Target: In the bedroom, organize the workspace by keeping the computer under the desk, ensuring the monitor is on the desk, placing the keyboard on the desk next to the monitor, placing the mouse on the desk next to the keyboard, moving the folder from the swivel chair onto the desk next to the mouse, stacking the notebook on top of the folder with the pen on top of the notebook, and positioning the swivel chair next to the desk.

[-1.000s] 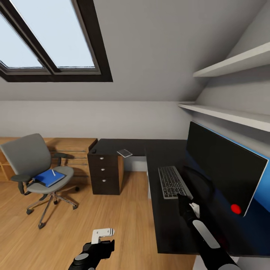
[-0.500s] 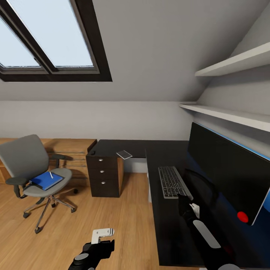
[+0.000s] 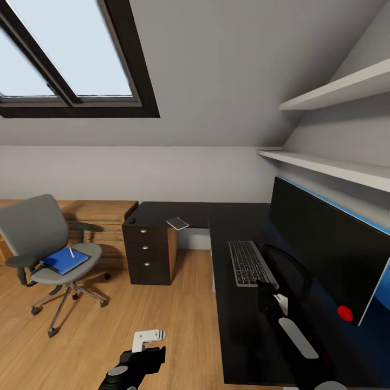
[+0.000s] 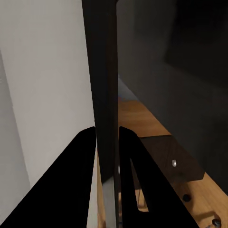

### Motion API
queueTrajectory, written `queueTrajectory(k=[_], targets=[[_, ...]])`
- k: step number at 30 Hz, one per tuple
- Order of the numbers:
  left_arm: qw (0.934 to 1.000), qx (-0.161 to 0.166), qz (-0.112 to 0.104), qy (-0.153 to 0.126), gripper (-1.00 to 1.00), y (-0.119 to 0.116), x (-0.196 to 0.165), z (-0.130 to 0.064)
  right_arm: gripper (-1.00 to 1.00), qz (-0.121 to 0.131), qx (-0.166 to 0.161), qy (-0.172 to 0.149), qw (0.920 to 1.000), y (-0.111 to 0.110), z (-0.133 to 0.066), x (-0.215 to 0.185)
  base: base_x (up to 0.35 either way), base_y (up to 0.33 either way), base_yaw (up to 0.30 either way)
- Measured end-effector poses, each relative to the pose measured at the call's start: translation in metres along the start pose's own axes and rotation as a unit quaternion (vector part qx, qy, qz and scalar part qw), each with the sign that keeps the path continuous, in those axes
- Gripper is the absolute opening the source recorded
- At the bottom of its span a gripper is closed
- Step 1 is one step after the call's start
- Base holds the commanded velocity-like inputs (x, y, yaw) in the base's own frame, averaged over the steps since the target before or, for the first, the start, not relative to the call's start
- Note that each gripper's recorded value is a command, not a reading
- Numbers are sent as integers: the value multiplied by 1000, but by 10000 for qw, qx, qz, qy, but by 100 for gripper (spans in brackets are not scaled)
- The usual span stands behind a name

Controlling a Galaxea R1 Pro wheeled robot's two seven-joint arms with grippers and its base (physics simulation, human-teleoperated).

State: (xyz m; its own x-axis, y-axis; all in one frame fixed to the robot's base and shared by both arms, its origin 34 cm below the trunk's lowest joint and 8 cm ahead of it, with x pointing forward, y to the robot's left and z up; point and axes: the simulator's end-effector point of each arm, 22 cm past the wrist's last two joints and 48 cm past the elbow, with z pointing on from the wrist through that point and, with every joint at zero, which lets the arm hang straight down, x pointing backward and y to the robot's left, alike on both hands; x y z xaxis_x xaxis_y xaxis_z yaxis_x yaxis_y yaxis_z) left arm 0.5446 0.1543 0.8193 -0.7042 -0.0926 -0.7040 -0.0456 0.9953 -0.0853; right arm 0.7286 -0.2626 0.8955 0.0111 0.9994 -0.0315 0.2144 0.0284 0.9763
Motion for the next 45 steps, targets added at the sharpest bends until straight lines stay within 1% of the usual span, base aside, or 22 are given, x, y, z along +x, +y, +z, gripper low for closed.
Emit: queueTrajectory(k=[31,32,45], targets=[[10000,6,-4,5,100,0,0,0,-100,-61,4,-3,10000,0,0,0,0,0,0],[10000,7,-4,5,100,0,0,0,100,-61,5,-3,10000,0,0,0,0,0,0],[10000,11,-5,4,100,0,0,0,100,-63,-21,-16,10000,2,0,-1,0,0,0]])
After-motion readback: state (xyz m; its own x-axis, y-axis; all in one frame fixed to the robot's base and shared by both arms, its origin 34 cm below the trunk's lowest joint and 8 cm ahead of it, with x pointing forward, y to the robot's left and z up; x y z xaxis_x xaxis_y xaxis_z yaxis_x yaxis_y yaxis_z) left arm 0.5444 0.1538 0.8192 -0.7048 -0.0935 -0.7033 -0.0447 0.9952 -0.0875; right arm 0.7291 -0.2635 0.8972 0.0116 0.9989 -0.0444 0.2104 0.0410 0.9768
